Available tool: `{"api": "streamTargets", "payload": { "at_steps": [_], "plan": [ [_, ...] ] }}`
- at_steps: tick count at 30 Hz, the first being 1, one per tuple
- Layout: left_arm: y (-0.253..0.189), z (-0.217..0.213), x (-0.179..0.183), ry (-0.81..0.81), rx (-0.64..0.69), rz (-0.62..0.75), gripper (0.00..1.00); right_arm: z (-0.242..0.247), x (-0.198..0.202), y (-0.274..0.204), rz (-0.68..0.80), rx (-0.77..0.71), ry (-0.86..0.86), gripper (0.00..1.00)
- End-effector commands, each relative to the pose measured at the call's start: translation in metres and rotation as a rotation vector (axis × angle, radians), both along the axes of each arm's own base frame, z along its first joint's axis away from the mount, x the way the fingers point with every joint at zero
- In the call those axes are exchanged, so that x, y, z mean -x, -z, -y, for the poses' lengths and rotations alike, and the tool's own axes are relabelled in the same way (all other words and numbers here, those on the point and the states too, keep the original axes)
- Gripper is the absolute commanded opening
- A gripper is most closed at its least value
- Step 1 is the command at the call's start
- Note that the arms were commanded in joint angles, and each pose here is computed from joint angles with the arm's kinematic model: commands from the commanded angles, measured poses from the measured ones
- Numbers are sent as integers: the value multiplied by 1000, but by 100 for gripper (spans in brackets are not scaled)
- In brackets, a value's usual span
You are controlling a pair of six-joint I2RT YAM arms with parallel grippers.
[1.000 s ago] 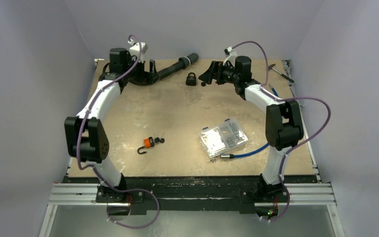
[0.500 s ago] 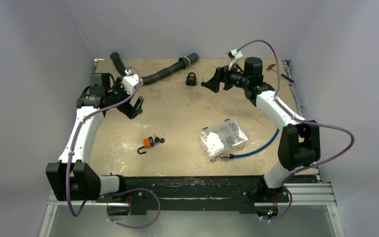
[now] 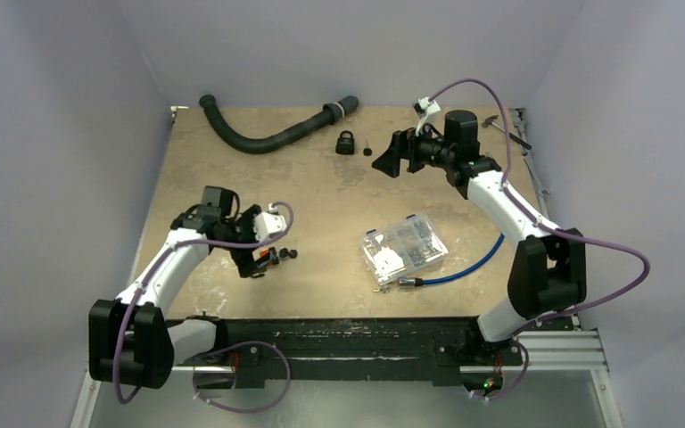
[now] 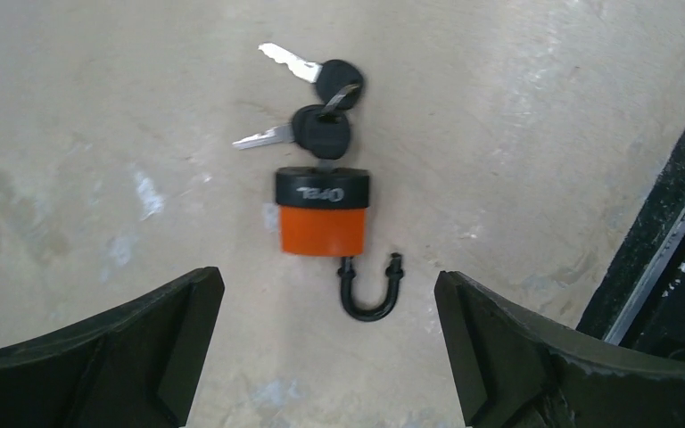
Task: Lock with the key
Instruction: Pick up the lock from the center of the board.
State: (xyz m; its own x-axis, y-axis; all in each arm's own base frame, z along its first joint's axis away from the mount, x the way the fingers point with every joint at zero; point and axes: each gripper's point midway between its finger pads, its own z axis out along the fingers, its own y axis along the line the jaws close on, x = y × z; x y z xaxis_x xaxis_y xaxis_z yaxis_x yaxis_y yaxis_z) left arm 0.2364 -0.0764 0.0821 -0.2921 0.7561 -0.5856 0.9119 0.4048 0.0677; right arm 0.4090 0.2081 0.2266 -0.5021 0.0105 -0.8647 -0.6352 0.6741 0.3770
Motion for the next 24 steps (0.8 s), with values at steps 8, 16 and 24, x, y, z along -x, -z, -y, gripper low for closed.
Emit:
{"api": "streamTargets", "payload": {
  "at_steps": [8, 16, 24],
  "plan": [
    [25, 18, -10, 99, -15, 132, 91, 5, 16, -30, 63, -21, 6, 99],
    [34, 18, -18, 87, -18, 136, 91, 5, 19, -28, 61, -29, 9, 99],
    [47, 20, -23, 84, -27, 116, 87, 6, 18, -26, 61, -23, 12, 99]
  ]
}}
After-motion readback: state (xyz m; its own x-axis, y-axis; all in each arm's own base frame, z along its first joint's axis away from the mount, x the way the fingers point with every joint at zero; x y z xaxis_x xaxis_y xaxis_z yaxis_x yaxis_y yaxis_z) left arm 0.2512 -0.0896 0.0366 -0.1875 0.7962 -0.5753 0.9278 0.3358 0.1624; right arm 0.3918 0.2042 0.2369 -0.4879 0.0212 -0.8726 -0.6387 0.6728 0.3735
